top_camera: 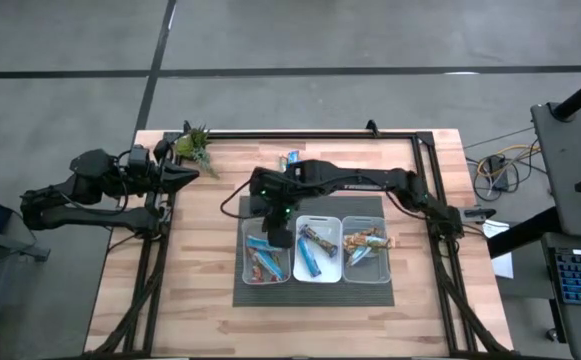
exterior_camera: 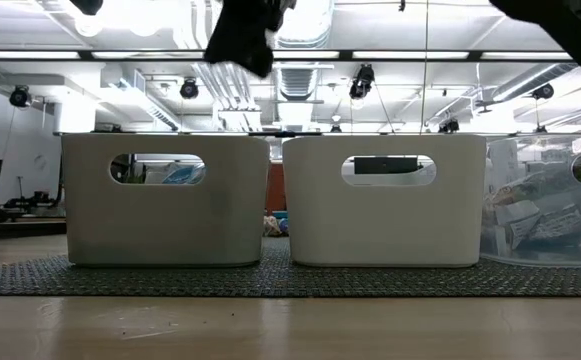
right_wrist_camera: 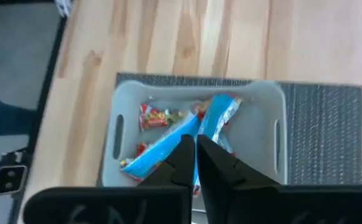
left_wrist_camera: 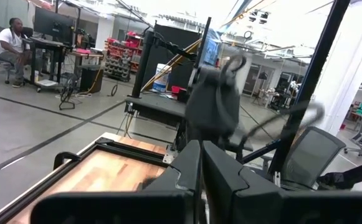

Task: Pick and place Granola Bars by type
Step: Put the orange granola bar into the transparent bin

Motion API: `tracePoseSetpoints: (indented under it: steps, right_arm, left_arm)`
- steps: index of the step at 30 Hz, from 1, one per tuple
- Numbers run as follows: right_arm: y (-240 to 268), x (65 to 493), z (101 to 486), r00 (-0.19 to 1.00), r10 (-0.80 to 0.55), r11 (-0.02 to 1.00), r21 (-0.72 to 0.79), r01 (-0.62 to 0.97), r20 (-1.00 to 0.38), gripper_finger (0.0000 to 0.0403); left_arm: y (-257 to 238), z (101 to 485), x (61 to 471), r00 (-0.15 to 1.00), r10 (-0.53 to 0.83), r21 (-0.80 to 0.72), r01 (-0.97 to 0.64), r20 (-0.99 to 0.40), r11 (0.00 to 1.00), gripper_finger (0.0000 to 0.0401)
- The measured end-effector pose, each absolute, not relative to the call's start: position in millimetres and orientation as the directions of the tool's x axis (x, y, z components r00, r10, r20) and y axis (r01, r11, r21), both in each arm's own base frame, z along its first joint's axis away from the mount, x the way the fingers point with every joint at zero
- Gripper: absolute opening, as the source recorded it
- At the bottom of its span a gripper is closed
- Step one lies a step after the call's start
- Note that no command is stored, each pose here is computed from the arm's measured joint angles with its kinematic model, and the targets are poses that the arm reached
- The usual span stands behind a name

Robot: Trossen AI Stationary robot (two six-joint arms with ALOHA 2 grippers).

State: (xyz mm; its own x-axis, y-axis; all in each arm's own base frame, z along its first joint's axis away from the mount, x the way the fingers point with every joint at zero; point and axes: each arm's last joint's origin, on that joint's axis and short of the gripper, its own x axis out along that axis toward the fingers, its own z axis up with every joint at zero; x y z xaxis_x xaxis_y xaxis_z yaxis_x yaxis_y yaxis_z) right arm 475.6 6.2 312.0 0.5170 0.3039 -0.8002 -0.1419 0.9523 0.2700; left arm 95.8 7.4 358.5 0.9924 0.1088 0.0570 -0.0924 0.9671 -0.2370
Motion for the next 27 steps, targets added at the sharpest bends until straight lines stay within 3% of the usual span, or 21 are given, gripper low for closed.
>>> tracePoseSetpoints:
  steps: [6, 15, 27]
  right_arm:
    - [0.1, 453.0, 355.4, 0.614, 0.153, 0.988, 0.135, -0.076, -0.774, 0.0008]
    - [-17.1, 410.4, 413.3, 0.711, 0.061, 0.997, 0.078, -0.008, -0.7, 0.0008]
    - [-43.3, 366.8, 439.9, 0.715, -0.043, 0.996, 0.023, 0.083, -0.698, 0.0008]
  left_arm:
    - [7.8, 358.3, 96.2, 0.991, 0.118, -0.237, -0.102, 0.056, 0.966, 0.0]
    - [7.9, 357.8, 98.1, 0.992, 0.119, -0.237, -0.104, 0.049, 0.966, 0.0]
    - [9.7, 356.3, 102.8, 0.985, 0.169, -0.238, -0.157, 0.03, 0.959, 0.0]
